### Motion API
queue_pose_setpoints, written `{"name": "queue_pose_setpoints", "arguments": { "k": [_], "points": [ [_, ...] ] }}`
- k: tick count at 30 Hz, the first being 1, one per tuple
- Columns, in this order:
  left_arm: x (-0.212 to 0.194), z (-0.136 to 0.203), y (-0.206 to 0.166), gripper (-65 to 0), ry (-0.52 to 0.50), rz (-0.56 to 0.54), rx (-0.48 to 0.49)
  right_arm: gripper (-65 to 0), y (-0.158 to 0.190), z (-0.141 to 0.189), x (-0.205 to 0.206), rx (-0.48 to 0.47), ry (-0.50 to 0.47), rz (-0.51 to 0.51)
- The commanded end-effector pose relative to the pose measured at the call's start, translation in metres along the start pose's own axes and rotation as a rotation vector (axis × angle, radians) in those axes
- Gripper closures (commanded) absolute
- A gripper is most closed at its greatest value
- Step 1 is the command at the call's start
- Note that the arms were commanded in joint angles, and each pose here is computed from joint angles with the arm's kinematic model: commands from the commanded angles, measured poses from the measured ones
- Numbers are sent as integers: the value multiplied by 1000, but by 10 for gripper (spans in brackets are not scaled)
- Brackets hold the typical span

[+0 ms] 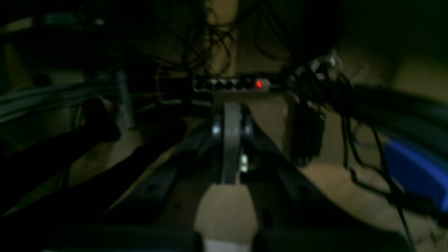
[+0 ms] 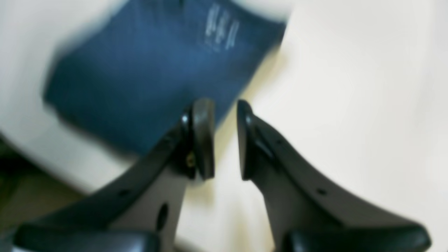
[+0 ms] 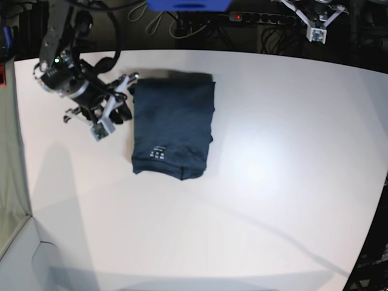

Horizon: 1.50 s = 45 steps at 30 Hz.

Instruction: Layout the t-shirt on the table in an organized manner, then fold the t-shirt properly

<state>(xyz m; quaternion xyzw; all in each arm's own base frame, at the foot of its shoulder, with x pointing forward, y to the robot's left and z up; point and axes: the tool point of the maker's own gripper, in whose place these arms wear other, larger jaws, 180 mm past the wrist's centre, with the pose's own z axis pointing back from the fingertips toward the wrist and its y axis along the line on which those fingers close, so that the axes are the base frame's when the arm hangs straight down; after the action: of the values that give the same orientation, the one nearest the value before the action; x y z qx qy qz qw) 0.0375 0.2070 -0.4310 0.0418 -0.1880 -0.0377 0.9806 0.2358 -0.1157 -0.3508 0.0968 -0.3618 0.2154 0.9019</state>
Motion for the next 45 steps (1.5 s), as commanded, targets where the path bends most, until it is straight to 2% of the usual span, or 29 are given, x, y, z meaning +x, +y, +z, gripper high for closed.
{"name": "queue_pose_setpoints", "arguments": {
  "k": [1,7,14,20,25,30,34,41,45],
  "points": [
    [-10,3,1,0,18,-9,-1,-102,-2,8,-6,-14,-6,-12],
    [-60,-12,-2,0,147,17,-16,-102,9,30,-75,-13,131,-95],
    [-73,-32,-23,0,116,-29,-95,-102,38,55,-121,23,172,-161],
    [-82,-67,-20,0,163,-1,-88,-102,53,59,-166,59,236,-250],
    [-87,-94,-17,0,204,23,-86,-102,60,43,-224,91,283,-398],
    [-92,-115,-35,0,251,2,-207,-102,68,26,-274,92,303,-559],
    [-102,-134,-39,0,262,39,-238,-102,68,13,-303,66,291,-668],
    [-121,-159,-30,0,263,133,-222,-102,82,-6,-336,37,284,-747],
    [-120,-172,-19,0,260,175,-199,-102,93,-18,-338,34,250,-781]
  ]
}}
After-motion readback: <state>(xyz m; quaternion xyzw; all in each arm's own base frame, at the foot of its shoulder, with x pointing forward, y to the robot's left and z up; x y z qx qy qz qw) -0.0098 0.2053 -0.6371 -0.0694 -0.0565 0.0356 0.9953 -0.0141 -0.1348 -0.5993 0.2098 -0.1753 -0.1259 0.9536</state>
